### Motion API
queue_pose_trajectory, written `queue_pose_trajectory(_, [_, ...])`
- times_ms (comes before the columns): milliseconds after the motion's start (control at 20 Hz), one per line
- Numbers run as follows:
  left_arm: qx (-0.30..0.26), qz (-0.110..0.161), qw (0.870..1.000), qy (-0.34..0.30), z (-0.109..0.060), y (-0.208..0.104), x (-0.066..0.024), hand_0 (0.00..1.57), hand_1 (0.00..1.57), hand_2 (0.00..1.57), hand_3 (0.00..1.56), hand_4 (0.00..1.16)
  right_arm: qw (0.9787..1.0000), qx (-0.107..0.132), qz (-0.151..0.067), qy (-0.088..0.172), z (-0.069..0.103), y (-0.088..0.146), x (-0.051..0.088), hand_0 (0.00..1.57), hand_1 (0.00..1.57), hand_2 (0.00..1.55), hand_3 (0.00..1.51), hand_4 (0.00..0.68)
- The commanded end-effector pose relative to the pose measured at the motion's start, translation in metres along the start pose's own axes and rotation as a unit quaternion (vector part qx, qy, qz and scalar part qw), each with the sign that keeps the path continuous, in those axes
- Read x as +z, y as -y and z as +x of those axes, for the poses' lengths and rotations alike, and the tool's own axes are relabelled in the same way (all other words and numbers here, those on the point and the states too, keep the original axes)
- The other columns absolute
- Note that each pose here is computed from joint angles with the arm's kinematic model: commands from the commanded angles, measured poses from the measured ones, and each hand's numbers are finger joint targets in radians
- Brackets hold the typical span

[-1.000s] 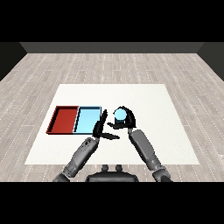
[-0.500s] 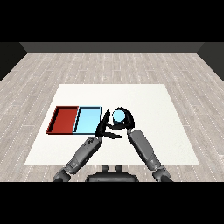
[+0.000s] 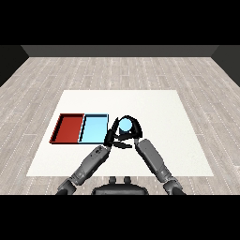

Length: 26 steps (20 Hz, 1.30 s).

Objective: Pick the blue can and put it in the blue box

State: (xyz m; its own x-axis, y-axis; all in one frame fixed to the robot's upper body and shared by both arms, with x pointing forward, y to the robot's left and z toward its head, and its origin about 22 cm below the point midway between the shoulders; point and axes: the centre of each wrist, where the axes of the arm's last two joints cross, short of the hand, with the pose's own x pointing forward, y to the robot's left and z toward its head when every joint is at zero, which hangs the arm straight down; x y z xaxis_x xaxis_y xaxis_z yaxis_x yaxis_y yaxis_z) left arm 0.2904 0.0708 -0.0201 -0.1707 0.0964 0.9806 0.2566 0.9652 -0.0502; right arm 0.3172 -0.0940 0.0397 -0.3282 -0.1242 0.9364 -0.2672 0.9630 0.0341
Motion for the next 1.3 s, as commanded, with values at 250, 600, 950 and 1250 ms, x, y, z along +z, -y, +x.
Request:
queue_pose_trajectory(250, [0.004, -0.003, 1.0, -0.006, 0.014, 0.011, -0.0201, 0.0, 0.0, 0.0, 0.0, 0.0, 1.0, -0.008, 0.001, -0.003, 0.007, 0.003, 0.007, 1.42, 1.42, 1.46, 1.37, 0.541])
queue_pose_trajectory(600, [0.002, -0.012, 1.0, 0.006, 0.006, -0.001, -0.0243, 0.0, 0.0, 0.0, 0.0, 0.0, 0.9998, -0.001, 0.018, -0.002, -0.001, -0.022, 0.013, 1.47, 1.47, 1.47, 1.37, 0.528])
queue_pose_trajectory(950, [-0.013, -0.014, 1.0, -0.002, 0.012, 0.023, -0.0215, 0.0, 0.0, 0.0, 0.0, 0.0, 0.9998, 0.001, 0.019, 0.0, 0.006, -0.044, -0.004, 1.44, 1.44, 1.45, 1.36, 0.483])
queue_pose_trajectory(1250, [-0.026, 0.062, 0.997, -0.026, 0.0, 0.018, -0.0178, 1.44, 1.44, 1.46, 1.34, 1.09, 0.9995, -0.011, 0.029, 0.003, 0.001, -0.031, 0.0, 1.44, 1.44, 1.46, 1.37, 0.513])
